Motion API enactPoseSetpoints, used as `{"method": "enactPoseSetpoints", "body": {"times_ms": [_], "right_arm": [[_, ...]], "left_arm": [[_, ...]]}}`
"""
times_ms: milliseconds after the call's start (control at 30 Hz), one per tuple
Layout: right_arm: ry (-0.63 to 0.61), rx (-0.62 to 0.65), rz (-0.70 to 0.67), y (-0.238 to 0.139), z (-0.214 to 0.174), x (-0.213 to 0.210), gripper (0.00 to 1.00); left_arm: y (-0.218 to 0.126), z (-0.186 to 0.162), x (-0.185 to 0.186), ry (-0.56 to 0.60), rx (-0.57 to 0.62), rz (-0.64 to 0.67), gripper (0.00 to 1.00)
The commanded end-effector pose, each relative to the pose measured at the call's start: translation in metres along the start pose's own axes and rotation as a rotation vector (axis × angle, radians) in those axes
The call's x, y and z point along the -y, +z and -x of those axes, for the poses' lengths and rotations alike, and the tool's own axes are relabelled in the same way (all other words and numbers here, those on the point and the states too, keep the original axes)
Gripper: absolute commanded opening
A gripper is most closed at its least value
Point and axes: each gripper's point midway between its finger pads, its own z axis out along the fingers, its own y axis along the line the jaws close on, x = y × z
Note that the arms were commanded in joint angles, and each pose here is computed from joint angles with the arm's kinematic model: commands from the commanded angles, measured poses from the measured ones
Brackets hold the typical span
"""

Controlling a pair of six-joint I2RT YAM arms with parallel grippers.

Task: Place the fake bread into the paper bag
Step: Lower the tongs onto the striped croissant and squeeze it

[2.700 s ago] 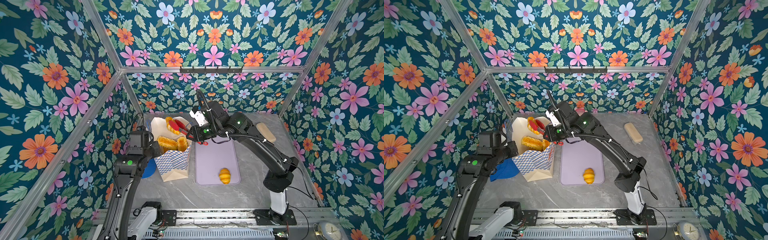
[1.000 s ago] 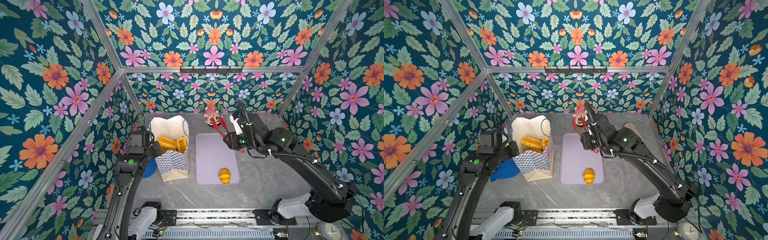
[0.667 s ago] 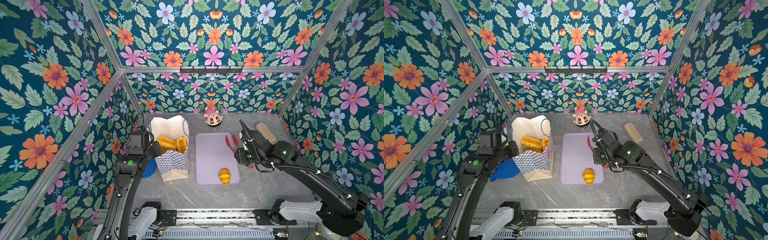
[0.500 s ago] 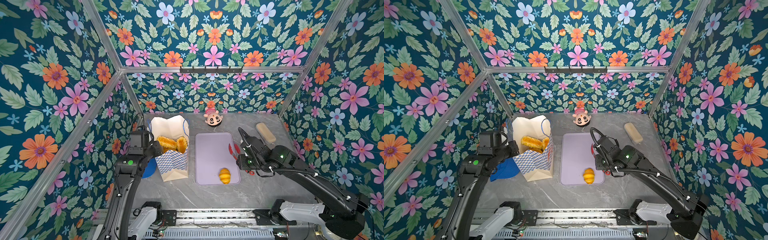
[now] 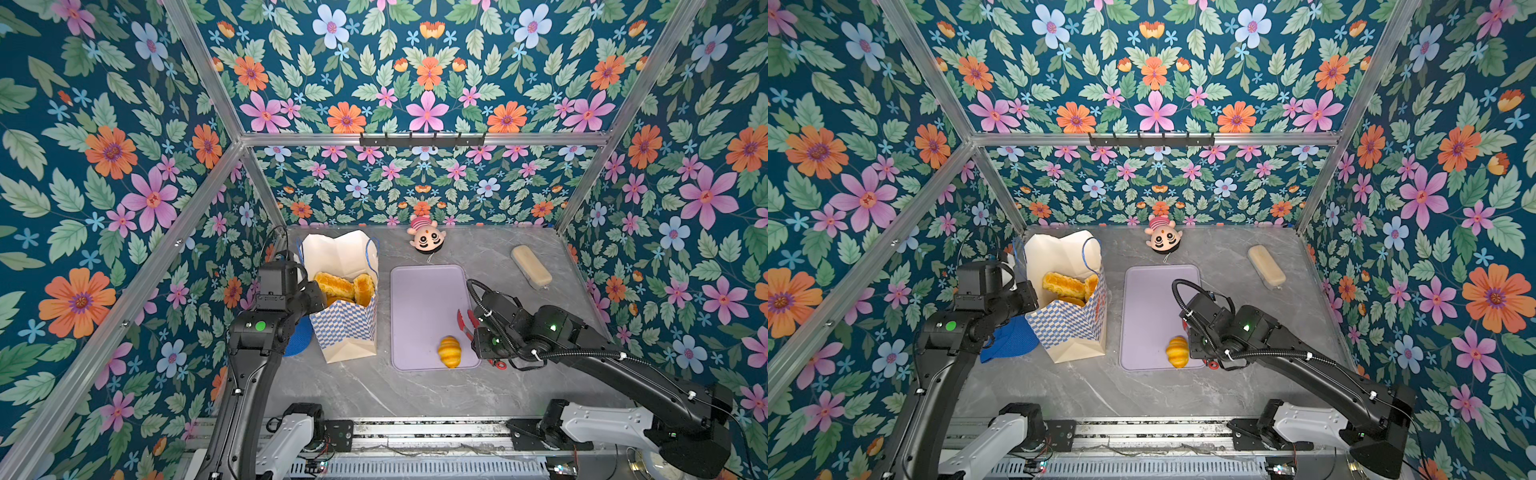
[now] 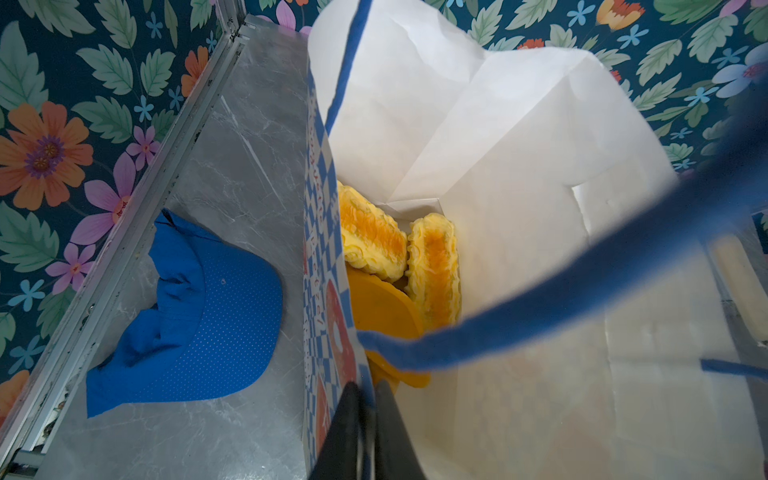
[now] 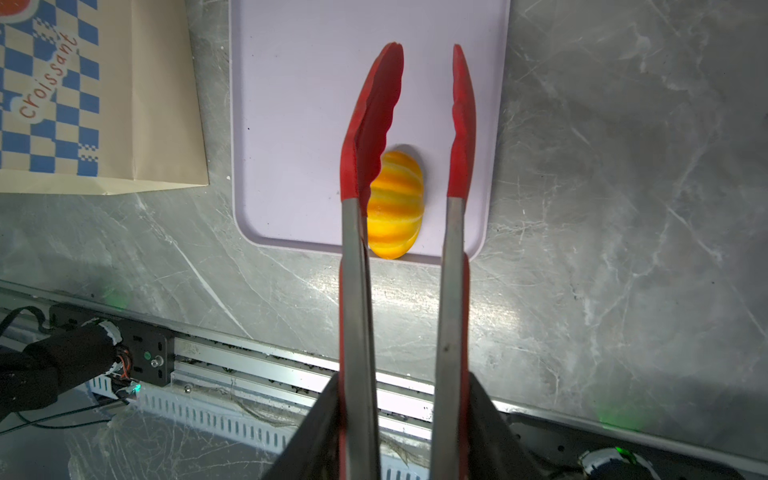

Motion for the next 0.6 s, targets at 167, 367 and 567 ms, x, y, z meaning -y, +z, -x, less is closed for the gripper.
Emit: {"method": "enactPoseSetpoints", "body": {"times_ms": [167, 367, 567], "right_arm": [[0.023, -0.053, -0.017, 0.005, -0.019, 0.001, 0.43], [0.006, -0.085, 0.002, 0.009, -0.028, -0.009, 0.44], [-0.014, -0.120, -0.005, 0.016, -0.038, -0.016, 0.48]], "left_arm": [[0.001, 0.009, 0.005, -0.005, 0.036, -0.028, 0.12], [0.003, 0.008, 0.006, -0.004, 0.033, -0.028, 0.12], [0.003, 0.007, 0.005, -0.004, 0.031, -0.026, 0.12]]}}
